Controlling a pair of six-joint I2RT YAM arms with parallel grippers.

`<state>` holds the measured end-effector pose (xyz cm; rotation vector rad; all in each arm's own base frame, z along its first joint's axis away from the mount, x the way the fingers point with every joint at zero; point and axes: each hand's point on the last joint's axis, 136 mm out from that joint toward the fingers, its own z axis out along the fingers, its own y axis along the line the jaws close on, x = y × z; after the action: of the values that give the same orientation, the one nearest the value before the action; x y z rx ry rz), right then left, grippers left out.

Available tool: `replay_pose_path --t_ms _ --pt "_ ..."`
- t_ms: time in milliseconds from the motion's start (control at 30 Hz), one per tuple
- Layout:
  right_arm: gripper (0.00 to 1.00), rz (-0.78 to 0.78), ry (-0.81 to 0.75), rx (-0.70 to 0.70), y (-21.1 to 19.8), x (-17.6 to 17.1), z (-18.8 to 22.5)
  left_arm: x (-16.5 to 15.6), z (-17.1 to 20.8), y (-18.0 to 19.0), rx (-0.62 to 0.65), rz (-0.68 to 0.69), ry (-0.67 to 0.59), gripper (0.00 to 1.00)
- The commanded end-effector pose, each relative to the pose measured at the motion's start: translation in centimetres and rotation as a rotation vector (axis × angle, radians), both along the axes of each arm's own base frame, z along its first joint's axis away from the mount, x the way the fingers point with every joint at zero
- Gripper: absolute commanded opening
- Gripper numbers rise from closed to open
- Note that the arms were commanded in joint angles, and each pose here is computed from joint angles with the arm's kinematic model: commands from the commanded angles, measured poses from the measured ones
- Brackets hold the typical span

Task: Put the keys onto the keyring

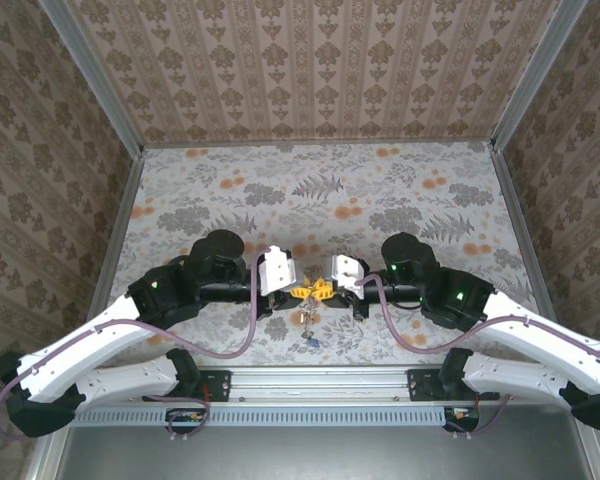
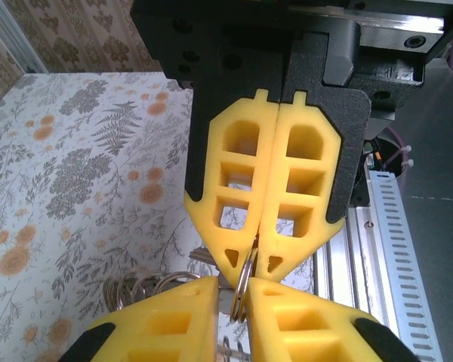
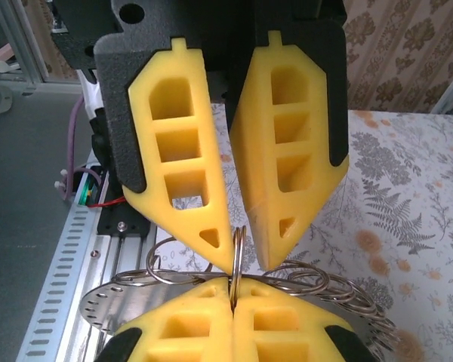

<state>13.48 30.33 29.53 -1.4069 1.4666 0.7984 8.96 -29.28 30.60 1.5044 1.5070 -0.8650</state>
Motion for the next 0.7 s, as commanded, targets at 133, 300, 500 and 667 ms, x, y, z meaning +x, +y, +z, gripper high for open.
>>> replay_pose_path --t_ms 133,300,500,667 --pt "0.0 -0.031 -0.033 0.006 0.4 1.0 1.5 -0.4 0.8 -0.5 -0.011 -0.031 -0.007 0.0" --pt "0.01 -0.018 -0.034 0.022 0.4 0.7 1.7 -1.2 1.5 -0.4 -0.048 -0.067 -0.003 0.0" --pt "0.24 0.056 -0.073 0.14 -0.3 -1.4 3.3 -2.5 4.3 0.0 -0.19 -0.118 -0.012 0.0" --pt "0.24 0.05 -0.068 0.12 -0.3 -1.2 2.5 -3.0 5.8 0.0 -0.296 -0.146 -0.022 0.0"
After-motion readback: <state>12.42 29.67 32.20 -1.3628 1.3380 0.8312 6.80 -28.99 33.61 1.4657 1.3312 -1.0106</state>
